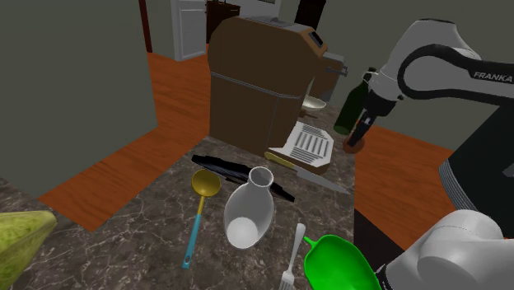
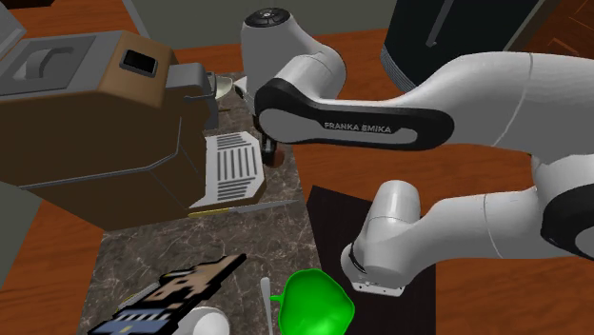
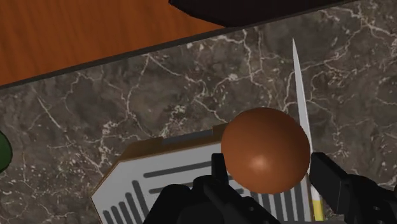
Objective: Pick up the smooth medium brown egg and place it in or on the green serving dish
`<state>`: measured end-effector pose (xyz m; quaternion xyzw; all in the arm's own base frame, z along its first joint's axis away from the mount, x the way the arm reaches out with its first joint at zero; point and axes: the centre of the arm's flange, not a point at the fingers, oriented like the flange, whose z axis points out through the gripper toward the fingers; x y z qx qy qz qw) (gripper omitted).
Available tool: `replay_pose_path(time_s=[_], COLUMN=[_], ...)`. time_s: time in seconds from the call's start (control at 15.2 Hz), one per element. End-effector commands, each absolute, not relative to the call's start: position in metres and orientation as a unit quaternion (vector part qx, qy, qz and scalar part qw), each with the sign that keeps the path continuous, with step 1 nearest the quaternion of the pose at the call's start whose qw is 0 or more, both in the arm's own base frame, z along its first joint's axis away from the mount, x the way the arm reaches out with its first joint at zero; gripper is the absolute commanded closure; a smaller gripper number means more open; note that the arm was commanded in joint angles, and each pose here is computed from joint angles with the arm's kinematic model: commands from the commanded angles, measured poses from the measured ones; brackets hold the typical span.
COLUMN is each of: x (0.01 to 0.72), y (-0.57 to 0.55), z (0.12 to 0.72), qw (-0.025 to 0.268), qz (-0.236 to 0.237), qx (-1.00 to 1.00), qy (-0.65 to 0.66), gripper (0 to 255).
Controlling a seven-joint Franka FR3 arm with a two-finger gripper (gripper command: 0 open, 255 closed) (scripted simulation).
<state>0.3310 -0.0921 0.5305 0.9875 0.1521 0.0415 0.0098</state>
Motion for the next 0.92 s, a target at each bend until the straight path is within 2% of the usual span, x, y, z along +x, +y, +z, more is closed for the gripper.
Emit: replay_pose_path(time_s=[0.0,0.86], x=[0.316,0.221], y=[-0.072,0.071], z=[0.533,0.542], qw=[0.010,0.010], qz=[0.041,0.041], qx=[0.988,0.988], qy=[0.151,0.151], gripper=[255,255])
